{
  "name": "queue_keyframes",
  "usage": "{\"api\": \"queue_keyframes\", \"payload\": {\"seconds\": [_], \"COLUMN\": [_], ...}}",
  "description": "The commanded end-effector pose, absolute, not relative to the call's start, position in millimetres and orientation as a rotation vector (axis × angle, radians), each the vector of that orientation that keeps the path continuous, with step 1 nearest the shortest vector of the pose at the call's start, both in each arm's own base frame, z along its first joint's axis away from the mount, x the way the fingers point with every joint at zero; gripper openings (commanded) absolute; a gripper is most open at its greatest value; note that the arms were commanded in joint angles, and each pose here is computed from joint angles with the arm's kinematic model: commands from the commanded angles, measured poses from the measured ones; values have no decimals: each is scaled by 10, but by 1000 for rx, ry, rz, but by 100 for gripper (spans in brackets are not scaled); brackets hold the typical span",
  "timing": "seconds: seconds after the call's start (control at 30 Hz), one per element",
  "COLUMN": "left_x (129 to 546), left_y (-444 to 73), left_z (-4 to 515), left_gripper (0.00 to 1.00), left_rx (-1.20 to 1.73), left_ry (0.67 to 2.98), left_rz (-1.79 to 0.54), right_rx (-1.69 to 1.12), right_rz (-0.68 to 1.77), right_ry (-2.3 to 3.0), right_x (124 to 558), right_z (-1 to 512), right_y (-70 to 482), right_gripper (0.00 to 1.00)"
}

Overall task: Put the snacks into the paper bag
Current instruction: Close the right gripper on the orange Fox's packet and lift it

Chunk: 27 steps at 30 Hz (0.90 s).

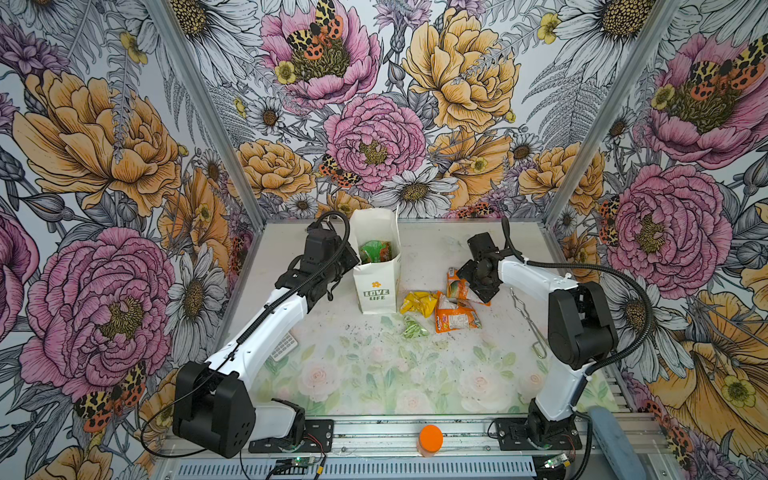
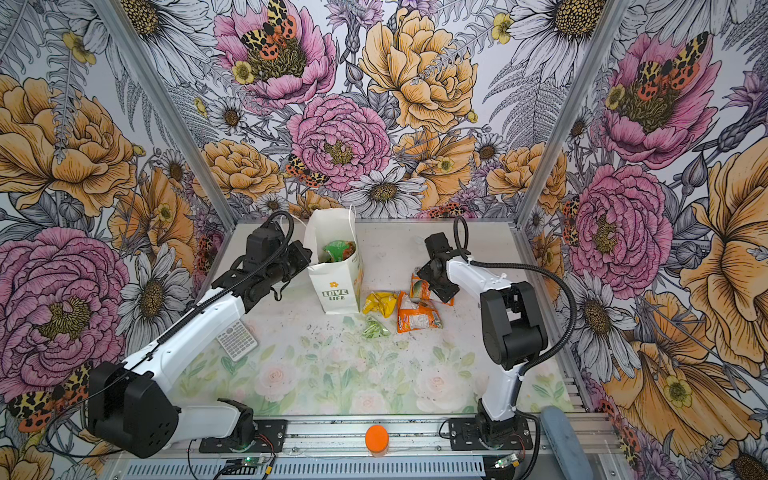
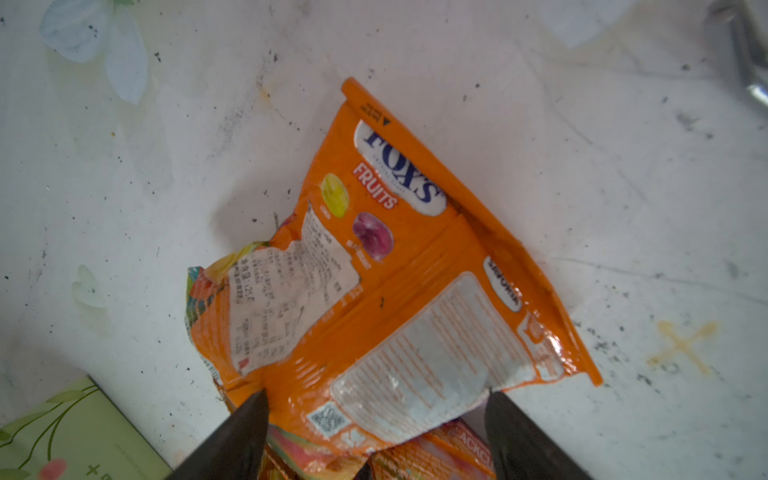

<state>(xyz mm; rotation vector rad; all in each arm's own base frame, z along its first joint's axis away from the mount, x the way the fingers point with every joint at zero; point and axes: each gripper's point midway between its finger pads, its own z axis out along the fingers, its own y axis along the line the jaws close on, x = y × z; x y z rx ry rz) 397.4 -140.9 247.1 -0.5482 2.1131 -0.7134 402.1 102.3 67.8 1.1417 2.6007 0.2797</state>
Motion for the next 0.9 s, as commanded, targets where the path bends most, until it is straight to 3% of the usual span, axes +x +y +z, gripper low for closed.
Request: {"api": "queue_keyframes", "payload": {"seconds": [0.0,0.37,0.87], "left_x": [3896,3908,3933], "left_y": [-1327,-1329,-1314], "left_z": [2257,2251,2227], "left_gripper": [0,0,0], "left_rx": [-583,-584,-591], "left_ry": [2175,2177,2180], "left_rz": [-673,-671,-664], "right_rx": [1143,1180,1178], "right_rz": [301,293,253], "right_ry": [2600,2619,2722], "right_x": [4080,4099,4138], "right_z": [682,553,139], "right_y": [1044,1028,1036], "right_gripper": [85,95,96]}}
